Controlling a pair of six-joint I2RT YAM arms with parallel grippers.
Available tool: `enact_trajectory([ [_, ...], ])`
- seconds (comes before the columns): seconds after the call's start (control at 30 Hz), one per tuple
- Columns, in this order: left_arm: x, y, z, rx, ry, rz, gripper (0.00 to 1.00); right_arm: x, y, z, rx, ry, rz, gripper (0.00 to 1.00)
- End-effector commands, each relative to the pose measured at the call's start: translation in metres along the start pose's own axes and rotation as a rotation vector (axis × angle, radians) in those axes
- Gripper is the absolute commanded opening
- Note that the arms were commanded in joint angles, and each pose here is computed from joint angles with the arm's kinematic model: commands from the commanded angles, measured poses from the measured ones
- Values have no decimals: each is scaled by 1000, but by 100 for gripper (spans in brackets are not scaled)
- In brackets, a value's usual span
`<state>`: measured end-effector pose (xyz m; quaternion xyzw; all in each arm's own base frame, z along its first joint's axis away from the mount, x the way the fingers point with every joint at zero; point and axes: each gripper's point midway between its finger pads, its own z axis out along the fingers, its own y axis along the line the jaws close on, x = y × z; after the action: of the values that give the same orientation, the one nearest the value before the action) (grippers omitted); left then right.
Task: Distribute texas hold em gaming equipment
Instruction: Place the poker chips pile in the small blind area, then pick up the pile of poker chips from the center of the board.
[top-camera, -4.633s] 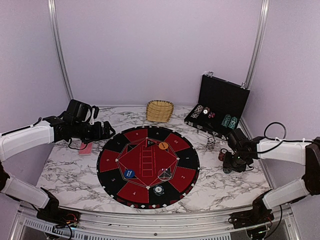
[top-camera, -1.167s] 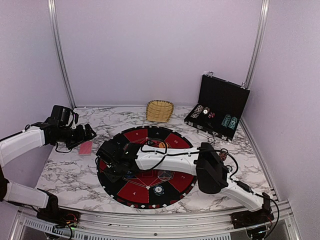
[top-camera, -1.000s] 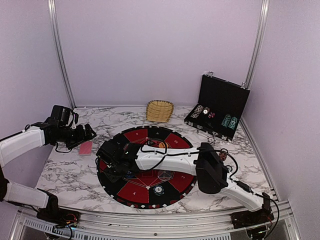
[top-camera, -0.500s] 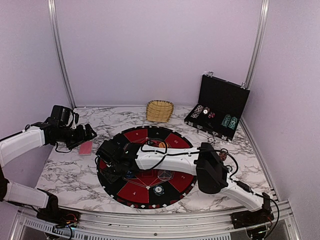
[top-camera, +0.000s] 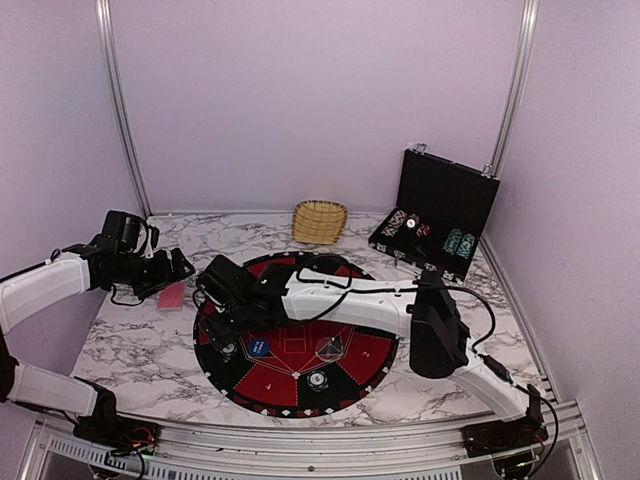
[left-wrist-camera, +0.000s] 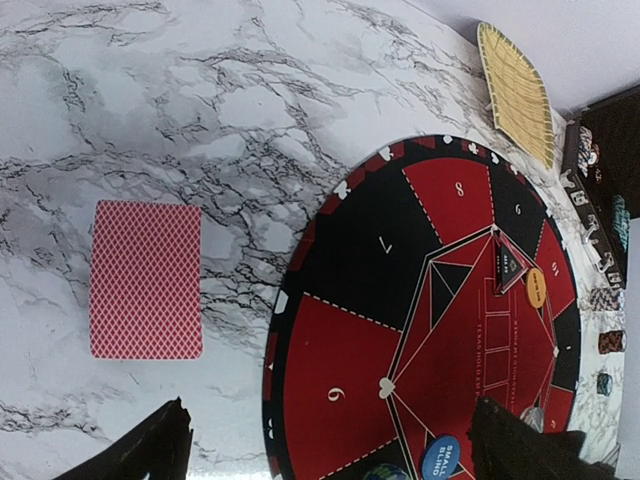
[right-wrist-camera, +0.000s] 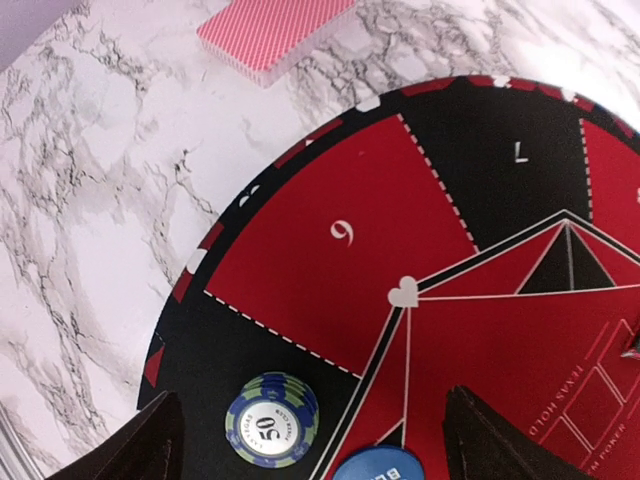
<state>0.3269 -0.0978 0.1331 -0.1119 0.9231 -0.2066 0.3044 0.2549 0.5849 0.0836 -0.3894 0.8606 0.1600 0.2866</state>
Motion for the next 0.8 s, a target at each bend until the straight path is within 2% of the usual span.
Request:
enact_trajectory([
  [0.0,-1,-7,-1,24,6,22,99,-36,-17,-47,4,-89,60,87],
  [0.17,2,-21,0,40,12,59,99,-29,-54,-76,64,-98,124,87],
  [0.33,6,-39,4,50,21,111,99,-1,-102,-110,138,-99,232,86],
  [0.5,9,-57,9,61,32,149,99,47,-152,-147,230,-70,370,83],
  [0.77,6,-79,18,87,45,176,99,155,-221,-197,388,23,610,79],
])
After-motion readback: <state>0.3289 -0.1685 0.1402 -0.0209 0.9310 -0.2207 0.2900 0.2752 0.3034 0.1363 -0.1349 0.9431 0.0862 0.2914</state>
